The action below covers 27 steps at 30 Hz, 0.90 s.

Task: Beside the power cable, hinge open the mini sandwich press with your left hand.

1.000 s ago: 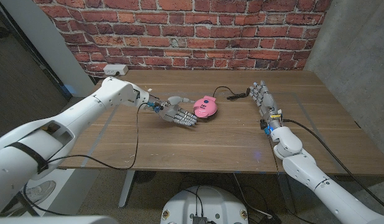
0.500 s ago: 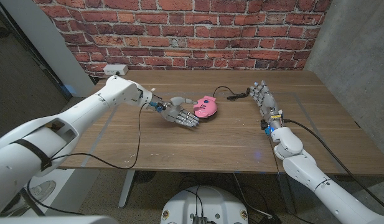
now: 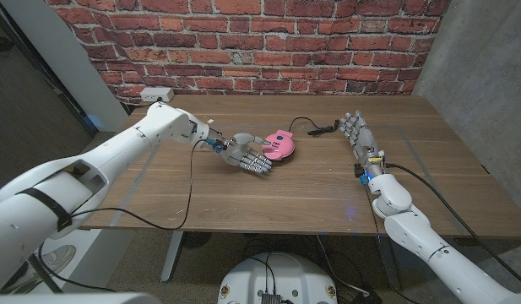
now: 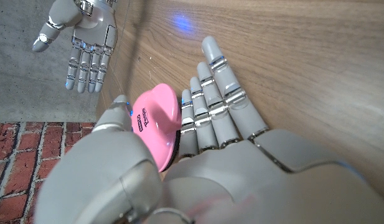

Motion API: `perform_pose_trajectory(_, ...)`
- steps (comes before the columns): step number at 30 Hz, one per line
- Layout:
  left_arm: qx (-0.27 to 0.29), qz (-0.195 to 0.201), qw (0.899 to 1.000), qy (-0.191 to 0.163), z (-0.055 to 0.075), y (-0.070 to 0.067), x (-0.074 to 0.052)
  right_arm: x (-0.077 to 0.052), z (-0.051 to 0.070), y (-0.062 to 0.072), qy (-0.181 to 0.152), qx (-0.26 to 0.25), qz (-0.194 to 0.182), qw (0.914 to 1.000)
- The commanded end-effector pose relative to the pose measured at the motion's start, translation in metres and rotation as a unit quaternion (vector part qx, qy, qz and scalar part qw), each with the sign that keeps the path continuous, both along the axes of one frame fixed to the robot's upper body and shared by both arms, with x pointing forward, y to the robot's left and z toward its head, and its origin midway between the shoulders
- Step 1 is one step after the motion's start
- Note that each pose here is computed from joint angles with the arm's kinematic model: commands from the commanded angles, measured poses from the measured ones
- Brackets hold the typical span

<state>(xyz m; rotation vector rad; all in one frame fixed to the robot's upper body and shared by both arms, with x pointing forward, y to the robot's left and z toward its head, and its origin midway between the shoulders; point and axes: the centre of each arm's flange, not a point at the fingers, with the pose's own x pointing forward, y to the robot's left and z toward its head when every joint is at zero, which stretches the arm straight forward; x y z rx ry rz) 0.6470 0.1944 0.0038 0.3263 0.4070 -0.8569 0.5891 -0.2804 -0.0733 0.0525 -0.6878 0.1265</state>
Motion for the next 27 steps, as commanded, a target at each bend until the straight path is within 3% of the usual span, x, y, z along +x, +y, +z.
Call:
perform_pose_trajectory(1,-0.002,0.009,1.0,-0.013,-0.004,0.0,0.0,-0.003,-0.002,0.0,0.001,-0.001,-0.002,1.0)
perform_pose_trajectory(11,-0.023,0.027,0.999,-0.018,-0.007,-0.002,-0.002,-0.008,-0.004,-0.001,0.001,-0.001,-0.008,1.0)
perform_pose_trajectory(27,-0.008,0.053,0.998,-0.016,-0.018,-0.008,0.0,-0.012,-0.007,-0.003,0.002,-0.001,-0.011,0.9999)
